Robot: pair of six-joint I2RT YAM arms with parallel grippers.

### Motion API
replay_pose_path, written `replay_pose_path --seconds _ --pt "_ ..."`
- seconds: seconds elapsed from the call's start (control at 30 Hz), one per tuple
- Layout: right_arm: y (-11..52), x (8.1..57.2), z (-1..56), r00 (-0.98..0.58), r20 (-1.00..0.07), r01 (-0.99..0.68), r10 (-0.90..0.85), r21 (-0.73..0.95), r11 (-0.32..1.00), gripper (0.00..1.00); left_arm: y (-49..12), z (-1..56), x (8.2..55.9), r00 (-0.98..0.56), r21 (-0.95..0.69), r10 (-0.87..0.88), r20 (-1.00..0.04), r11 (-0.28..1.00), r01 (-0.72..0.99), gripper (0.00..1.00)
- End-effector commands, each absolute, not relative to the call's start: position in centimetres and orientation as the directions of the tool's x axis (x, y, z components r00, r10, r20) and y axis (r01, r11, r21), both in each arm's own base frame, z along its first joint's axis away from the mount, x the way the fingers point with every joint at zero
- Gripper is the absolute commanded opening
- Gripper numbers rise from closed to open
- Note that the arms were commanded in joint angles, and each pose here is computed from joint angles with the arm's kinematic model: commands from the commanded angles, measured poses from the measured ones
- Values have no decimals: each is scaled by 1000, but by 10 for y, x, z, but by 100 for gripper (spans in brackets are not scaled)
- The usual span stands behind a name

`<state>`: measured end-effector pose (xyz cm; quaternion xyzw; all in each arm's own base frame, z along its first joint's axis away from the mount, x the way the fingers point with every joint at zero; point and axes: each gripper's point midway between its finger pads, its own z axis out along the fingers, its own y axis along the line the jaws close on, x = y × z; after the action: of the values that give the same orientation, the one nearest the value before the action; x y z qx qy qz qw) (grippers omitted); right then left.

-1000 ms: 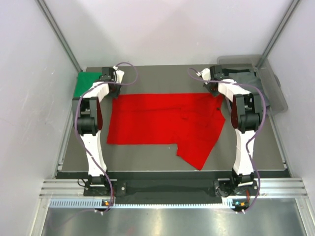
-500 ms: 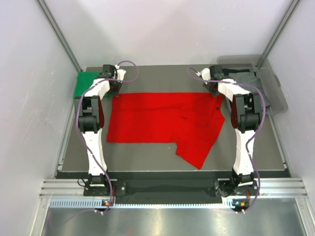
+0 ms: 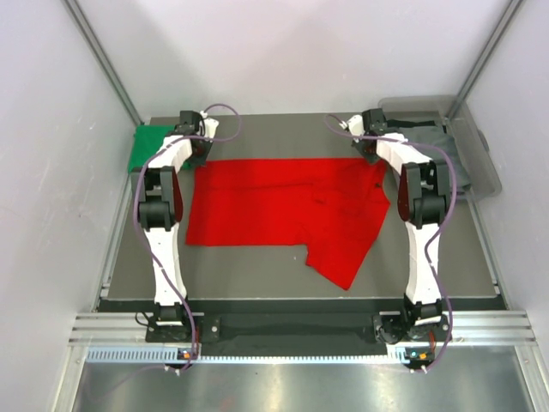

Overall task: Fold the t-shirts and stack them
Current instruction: Fold the tshirt

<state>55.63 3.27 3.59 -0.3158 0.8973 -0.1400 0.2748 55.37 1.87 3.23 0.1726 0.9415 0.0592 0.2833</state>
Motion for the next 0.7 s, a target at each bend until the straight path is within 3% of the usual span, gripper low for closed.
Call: replay_pose_path --seconds 0.0,0.27,0.43,0.47,0.5,0.57,0.6,0.67 --pt "37 566 34 -654 -406 -474 -638 -439 764 19 46 3 555 -820 254 341 -459 935 246 0" --pt "36 577 33 -652 -407 -460 -640 -458 760 19 49 8 567 -813 268 329 -480 938 221 0" --pt "44 580 91 -591 -506 -414 -628 -478 775 20 35 57 571 -752 227 296 -589 954 197 1" --pt "46 583 108 -562 -542 -394 -625 -489 778 22 30 74 573 -726 204 284 -626 959 199 20" --pt "47 575 111 -558 -544 -395 -627 -490 777 24 28 98 569 -698 204 274 -662 961 184 28" --pt "54 566 155 -489 -608 -368 -626 -507 780 29 13 127 571 -639 165 250 -727 968 191 35" --pt "56 560 168 -467 -627 -364 -623 -506 782 31 11 147 566 -615 165 245 -750 969 185 46" --pt "62 544 201 -406 -678 -354 -612 -501 790 37 8 167 558 -596 185 251 -763 968 172 59"
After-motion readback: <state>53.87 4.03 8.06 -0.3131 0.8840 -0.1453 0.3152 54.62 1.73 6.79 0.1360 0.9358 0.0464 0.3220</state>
